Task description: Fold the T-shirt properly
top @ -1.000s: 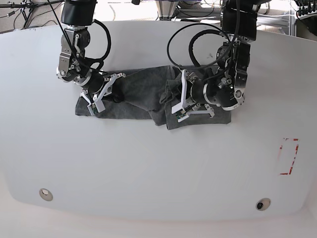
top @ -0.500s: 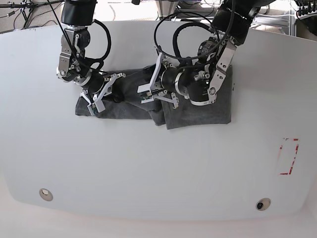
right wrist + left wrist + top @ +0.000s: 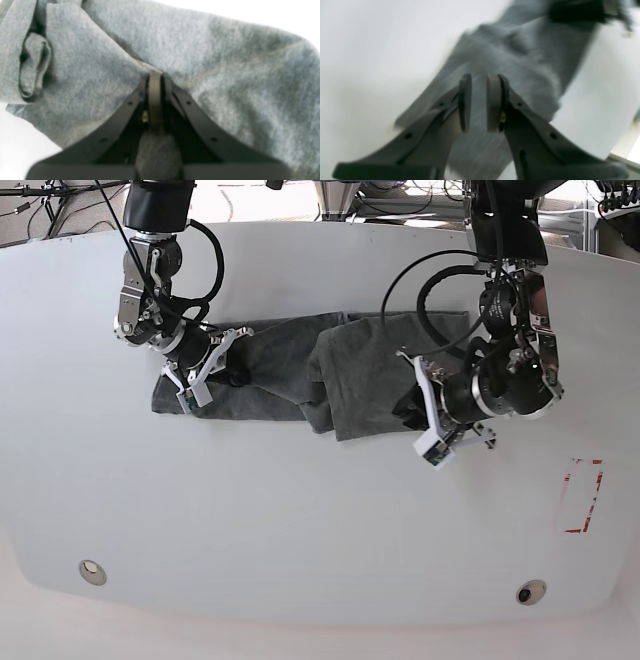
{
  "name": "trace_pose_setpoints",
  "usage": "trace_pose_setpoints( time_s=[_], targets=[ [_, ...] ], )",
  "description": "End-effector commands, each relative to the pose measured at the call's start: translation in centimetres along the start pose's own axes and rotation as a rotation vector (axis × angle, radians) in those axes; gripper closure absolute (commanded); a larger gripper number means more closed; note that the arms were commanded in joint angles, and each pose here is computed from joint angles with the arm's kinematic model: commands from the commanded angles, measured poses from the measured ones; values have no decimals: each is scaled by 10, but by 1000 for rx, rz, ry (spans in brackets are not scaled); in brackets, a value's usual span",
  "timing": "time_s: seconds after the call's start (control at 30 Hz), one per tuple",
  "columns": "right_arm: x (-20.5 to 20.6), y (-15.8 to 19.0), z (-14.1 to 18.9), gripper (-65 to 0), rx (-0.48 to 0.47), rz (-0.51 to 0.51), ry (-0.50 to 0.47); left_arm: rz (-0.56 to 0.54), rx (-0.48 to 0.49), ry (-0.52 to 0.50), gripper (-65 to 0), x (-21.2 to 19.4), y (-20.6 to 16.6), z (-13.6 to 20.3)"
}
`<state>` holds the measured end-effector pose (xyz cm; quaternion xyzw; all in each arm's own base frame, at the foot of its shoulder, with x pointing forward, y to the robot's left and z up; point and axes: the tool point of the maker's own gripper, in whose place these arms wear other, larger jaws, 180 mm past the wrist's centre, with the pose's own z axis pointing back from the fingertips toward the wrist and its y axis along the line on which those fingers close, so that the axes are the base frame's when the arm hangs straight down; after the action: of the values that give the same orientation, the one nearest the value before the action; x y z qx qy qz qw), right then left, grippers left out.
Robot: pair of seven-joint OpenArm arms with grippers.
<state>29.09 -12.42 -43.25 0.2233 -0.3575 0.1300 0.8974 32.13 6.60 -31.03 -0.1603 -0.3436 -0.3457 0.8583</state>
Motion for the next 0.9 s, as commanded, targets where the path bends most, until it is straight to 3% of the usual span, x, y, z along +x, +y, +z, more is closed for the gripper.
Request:
trace_pose_setpoints(
  time_s=[0.0,0.33,0.7,0.8,0.87],
  targets=[
    [-15,-7,2,-22,-30,26,84,51,41,-41,-86,-1,17,8],
    [-9,-7,0,-24,-31,30,74,226,59,27,-83,-55,45,2],
    [7,-7,2,-35,-36,56,42,413,-25,55,-83,-106,40,-33],
    [23,-1,6,-113,-32,78,2,450,-32,72,-83,-121,43,-36],
    [33,7,9,-209,-16,73,-18,469,-44,82,-83,-128,40,-41]
  ],
)
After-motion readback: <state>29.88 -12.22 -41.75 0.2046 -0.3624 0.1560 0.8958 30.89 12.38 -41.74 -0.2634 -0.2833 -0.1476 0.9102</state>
